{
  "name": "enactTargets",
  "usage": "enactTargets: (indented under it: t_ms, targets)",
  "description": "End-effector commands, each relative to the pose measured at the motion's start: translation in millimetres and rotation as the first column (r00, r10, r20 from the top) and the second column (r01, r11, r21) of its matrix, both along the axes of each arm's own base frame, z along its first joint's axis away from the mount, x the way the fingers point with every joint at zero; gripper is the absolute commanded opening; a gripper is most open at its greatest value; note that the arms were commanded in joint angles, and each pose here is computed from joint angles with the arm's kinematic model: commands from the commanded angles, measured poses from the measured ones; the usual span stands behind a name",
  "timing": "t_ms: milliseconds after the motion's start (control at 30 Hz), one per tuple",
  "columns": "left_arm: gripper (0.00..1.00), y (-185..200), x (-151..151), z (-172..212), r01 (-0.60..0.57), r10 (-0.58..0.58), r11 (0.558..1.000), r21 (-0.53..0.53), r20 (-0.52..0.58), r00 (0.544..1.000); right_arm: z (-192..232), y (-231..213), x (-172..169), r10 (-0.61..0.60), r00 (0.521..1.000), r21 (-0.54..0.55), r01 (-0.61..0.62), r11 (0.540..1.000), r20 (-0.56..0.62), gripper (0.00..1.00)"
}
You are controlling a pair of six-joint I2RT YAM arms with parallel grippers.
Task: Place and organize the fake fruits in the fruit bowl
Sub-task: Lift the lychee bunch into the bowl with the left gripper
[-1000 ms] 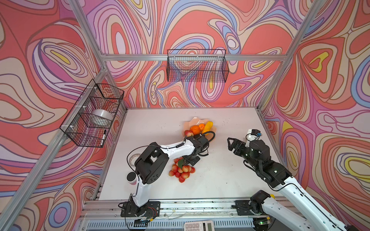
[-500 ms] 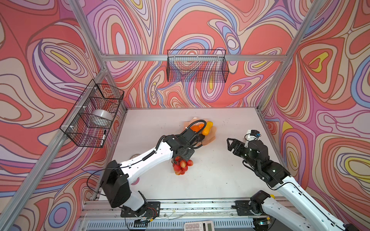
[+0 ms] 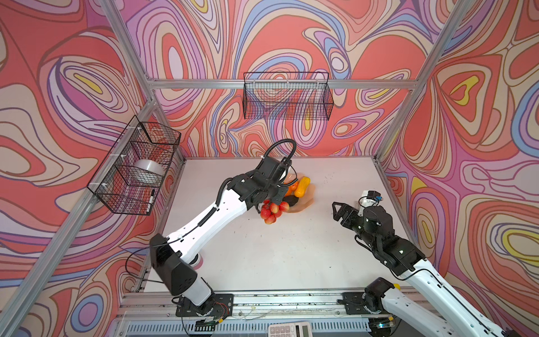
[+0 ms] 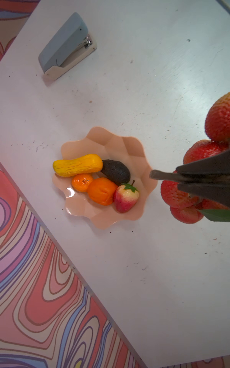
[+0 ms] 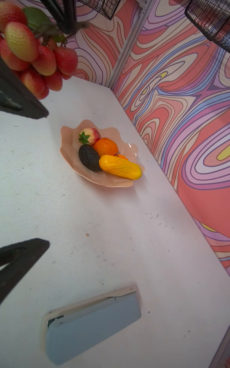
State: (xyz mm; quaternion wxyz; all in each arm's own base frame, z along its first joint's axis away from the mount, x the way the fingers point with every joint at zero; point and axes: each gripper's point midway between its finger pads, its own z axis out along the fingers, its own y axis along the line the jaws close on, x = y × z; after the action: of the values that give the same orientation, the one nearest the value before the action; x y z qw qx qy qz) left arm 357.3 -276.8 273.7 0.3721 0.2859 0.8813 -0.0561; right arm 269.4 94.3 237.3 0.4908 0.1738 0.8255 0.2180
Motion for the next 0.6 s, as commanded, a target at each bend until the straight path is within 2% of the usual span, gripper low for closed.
enactTargets:
  t_ms: [0, 333, 567]
  targets:
    - [0.00, -13, 26, -12, 0.027, -0.025, 0.998, 0.051, -0.028, 0.999, 2, -11, -6, -0.035, 0.999, -0.017, 0.035, 0.999, -0.005, 0.98]
    - [0.00, -32, 85, -57, 0.023, -0.011, 0.984, 0.174, -0.070, 0.997, 12, -29, -29, -0.075, 0.997, -0.001, 0.075, 0.997, 0.001, 0.98]
    - [0.00, -37, 106, -100, -0.006, 0.029, 0.984, 0.179, -0.128, 0.991, 9, -32, -33, -0.088, 0.996, 0.000, 0.088, 0.996, -0.010, 0.99]
